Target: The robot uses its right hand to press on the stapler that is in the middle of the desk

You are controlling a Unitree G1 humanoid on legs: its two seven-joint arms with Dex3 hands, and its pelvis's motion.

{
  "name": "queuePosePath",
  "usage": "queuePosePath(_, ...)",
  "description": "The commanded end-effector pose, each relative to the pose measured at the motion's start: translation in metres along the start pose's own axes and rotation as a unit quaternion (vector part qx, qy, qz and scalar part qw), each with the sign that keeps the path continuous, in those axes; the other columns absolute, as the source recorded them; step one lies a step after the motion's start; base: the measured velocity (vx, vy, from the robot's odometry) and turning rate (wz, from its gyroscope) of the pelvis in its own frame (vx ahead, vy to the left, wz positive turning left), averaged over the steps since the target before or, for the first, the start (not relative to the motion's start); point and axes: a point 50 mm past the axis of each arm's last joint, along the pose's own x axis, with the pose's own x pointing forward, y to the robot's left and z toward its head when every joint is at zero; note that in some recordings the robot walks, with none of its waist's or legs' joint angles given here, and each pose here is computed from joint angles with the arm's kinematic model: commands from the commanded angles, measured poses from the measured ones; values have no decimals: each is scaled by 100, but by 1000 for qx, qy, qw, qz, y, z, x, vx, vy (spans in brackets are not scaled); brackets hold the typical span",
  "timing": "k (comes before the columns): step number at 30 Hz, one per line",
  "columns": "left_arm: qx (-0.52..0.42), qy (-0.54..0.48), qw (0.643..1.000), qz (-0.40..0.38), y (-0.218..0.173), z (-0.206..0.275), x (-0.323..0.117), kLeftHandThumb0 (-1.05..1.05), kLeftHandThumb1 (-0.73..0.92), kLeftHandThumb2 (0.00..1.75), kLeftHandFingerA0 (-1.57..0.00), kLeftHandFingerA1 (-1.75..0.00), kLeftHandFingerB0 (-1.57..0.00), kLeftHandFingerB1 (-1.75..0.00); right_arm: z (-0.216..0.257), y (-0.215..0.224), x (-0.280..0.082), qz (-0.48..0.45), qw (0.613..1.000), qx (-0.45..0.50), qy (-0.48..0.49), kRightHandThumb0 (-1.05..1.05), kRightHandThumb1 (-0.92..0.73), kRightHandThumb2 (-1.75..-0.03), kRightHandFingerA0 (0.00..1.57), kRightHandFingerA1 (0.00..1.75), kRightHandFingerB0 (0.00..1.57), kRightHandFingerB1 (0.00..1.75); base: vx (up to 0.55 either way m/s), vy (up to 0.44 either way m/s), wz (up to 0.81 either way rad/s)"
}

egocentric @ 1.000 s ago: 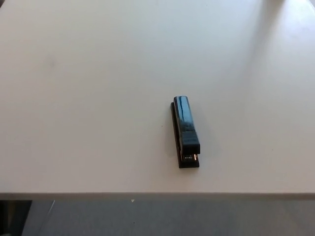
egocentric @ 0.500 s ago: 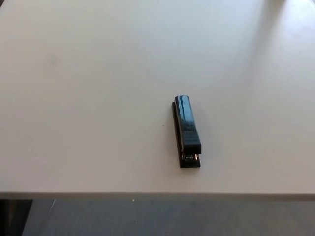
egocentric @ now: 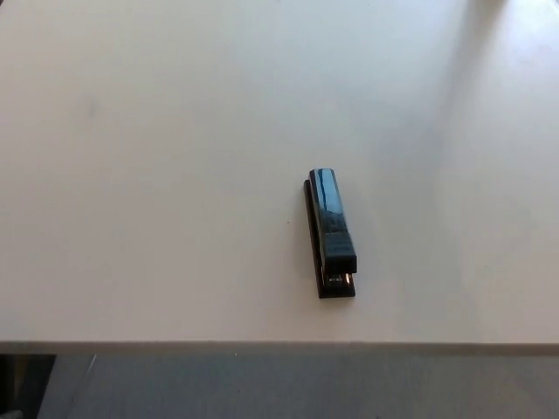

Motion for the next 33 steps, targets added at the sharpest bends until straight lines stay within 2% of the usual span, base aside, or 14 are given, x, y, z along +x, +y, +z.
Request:
queuePosePath(1,16,-32,999,10,17,12,-1,-36,49,108,-1,-49,0,-46,-16,49,-35,150,988,0,33,-12,-80,-64,129,91,80,94,-9,-13,6)
queuePosePath(3,17,-30,999,10,18,12,0,-37,47,107,-2,-49,0,-46,-11,45,-39,166,985,25,29,-22,-80,-64,127,84,73,99,0,0,0)
queuePosePath(4,18,-31,999,9,18,12,-1,-36,49,108,-1,-50,0,-46,-3,44,-40,173,983,49,31,-21,-83,-64,125,90,78,78,-13,-14,7)
queuePosePath(8,13,-37,999,8,17,14,0,-37,49,108,-1,-49,0,-46,2,74,-57,214,967,109,81,-17,-81,-64,125,96,70,116,0,0,0)
queuePosePath(11,19,-38,999,11,17,15,1,-37,48,108,-2,-49,0,-46,-7,103,-81,244,955,119,121,-17,-81,-65,129,83,72,107,0,0,0)
queuePosePath(17,8,-39,999,5,16,14,0,-36,51,109,-1,-49,0,-46,-31,140,-119,275,934,110,200,-20,-83,-65,126,91,71,101,-2,-2,1)
queuePosePath(18,17,-41,999,9,17,14,0,-77,90,68,-18,-33,-21,-29,-33,144,-126,272,932,119,206,-15,-83,-64,124,99,71,104,0,0,0)
queuePosePath(19,18,-42,999,5,17,14,0,-37,50,108,-1,-49,0,-46,-36,149,-133,269,927,117,234,-17,-82,-64,123,104,75,104,0,0,0)
queuePosePath(20,13,-42,999,7,17,14,0,-77,88,67,-17,-31,-22,-29,-40,152,-141,278,916,139,253,-14,-83,-64,124,103,73,101,0,0,0)
queuePosePath(21,15,-44,999,6,17,15,0,-77,88,67,-17,-32,-22,-30,-43,153,-147,281,914,139,257,-12,-82,-66,125,101,73,104,0,0,0)
queuePosePath(22,16,-48,999,3,16,16,1,-36,51,109,-1,-49,-1,-46,-46,155,-154,286,911,138,264,-13,-81,-67,126,102,70,115,0,0,0)
queuePosePath(23,21,-49,999,2,16,17,1,-36,51,109,-1,-49,0,-46,-47,159,-160,292,907,135,272,-15,-81,-65,127,98,69,117,0,0,0)
queuePosePath(24,27,-49,998,2,16,17,1,-76,89,67,-18,-32,-22,-30,-47,162,-164,297,903,136,278,-16,-82,-65,127,96,68,114,0,0,0)
queuePosePath(33,23,-45,999,3,16,20,3,-77,88,67,-19,-34,-24,-30,-47,182,-192,324,885,119,312,-18,-79,-64,126,101,74,111,0,0,0)
